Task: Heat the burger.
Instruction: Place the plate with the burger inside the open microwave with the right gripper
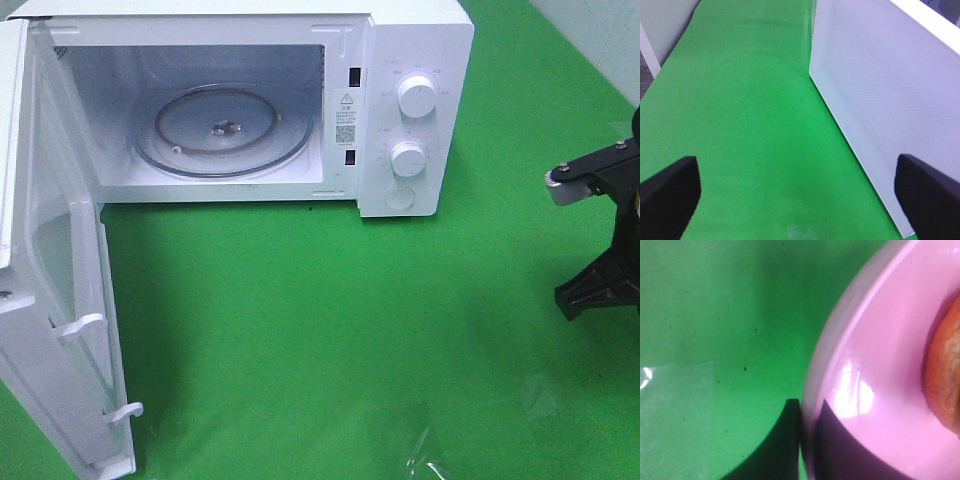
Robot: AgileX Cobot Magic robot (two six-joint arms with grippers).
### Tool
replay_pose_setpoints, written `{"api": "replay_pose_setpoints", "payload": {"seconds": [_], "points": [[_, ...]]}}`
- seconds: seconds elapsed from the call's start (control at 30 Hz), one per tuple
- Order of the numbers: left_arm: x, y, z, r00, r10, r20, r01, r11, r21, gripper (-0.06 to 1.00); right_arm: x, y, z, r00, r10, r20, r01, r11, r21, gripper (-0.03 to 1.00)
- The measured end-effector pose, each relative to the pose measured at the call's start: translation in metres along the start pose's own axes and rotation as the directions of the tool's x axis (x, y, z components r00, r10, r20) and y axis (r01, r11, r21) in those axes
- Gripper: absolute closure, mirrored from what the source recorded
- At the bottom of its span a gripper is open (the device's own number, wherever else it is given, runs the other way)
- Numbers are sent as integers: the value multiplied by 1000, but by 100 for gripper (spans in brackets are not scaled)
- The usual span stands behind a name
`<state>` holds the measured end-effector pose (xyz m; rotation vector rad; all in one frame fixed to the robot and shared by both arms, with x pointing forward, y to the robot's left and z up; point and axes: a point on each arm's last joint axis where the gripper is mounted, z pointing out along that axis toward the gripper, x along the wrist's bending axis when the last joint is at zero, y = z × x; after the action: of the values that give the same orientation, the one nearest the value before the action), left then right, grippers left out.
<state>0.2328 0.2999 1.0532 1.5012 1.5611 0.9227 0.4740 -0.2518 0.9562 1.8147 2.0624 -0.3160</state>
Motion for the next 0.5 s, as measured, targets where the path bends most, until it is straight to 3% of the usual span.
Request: {"api": "replay_pose_setpoints", "payload": {"seconds": [0.5], "points": [[0,0,0,1000,0,0,0,1000,-1,-3,24,-16,-33,988,-155,19,156,985,-70,95]]}}
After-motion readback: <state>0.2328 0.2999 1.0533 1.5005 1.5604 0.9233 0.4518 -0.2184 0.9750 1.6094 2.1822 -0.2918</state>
